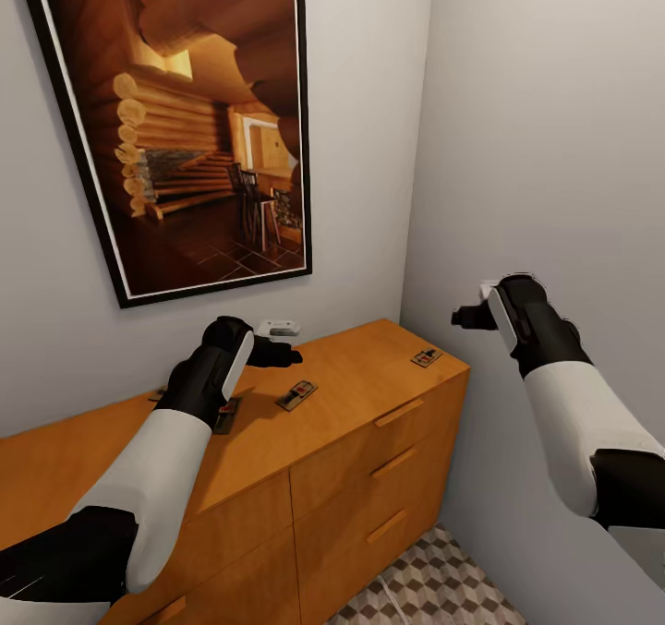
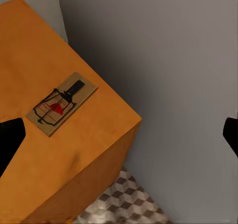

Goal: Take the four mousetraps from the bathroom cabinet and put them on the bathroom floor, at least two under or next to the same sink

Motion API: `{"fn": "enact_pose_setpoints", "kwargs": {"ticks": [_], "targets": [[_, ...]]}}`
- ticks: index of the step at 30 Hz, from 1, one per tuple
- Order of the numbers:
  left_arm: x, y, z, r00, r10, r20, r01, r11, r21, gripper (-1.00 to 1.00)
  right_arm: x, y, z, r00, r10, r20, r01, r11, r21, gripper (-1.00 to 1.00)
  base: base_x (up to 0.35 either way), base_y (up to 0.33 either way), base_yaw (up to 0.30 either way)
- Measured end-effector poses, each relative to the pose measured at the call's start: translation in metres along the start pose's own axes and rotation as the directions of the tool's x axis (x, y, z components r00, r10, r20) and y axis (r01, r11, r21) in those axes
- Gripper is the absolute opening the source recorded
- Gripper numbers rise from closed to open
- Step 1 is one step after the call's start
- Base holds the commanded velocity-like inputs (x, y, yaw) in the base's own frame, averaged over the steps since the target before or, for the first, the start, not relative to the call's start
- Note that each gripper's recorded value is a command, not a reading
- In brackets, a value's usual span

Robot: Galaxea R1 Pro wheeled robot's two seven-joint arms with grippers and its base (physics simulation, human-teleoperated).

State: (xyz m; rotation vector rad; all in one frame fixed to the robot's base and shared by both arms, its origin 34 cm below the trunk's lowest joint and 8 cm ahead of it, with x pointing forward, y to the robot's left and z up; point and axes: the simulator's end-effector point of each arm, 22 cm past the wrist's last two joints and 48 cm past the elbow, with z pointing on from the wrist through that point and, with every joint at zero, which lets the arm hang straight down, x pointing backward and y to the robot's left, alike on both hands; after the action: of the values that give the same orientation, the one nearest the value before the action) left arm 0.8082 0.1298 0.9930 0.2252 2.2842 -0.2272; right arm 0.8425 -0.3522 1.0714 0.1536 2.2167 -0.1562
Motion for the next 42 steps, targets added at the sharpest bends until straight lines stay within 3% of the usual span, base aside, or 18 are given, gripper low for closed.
{"fn": "enact_pose_setpoints", "kwargs": {"ticks": [7, 13, 23, 42], "targets": [[0.001, 0.000, 0.000, 1.000, 0.000, -0.001, 0.000, 1.000, -0.001, 1.00, 0.040, 0.005, 0.022, 0.993, 0.039, -0.112, -0.042, 0.999, -0.022, 1.00, 0.000, 0.000, -0.002], [0.001, 0.001, 0.001, 1.000, 0.000, -0.002, 0.000, 1.000, -0.002, 1.00, 0.050, 0.022, 0.026, 0.988, 0.043, -0.148, -0.050, 0.998, -0.047, 1.00, 0.000, 0.000, 0.000], [0.001, 0.001, 0.000, 1.000, 0.000, -0.001, 0.000, 1.000, -0.003, 1.00, 0.054, 0.065, 0.024, 0.986, 0.022, -0.168, -0.038, 0.995, -0.094, 1.00, 0.000, 0.000, 0.000], [0.001, 0.004, 0.000, 1.000, 0.001, -0.001, -0.001, 1.000, -0.009, 1.00, 0.054, 0.082, 0.021, 0.986, 0.010, -0.168, -0.028, 0.994, -0.110, 1.00, 0.089, 0.000, 0.000]]}}
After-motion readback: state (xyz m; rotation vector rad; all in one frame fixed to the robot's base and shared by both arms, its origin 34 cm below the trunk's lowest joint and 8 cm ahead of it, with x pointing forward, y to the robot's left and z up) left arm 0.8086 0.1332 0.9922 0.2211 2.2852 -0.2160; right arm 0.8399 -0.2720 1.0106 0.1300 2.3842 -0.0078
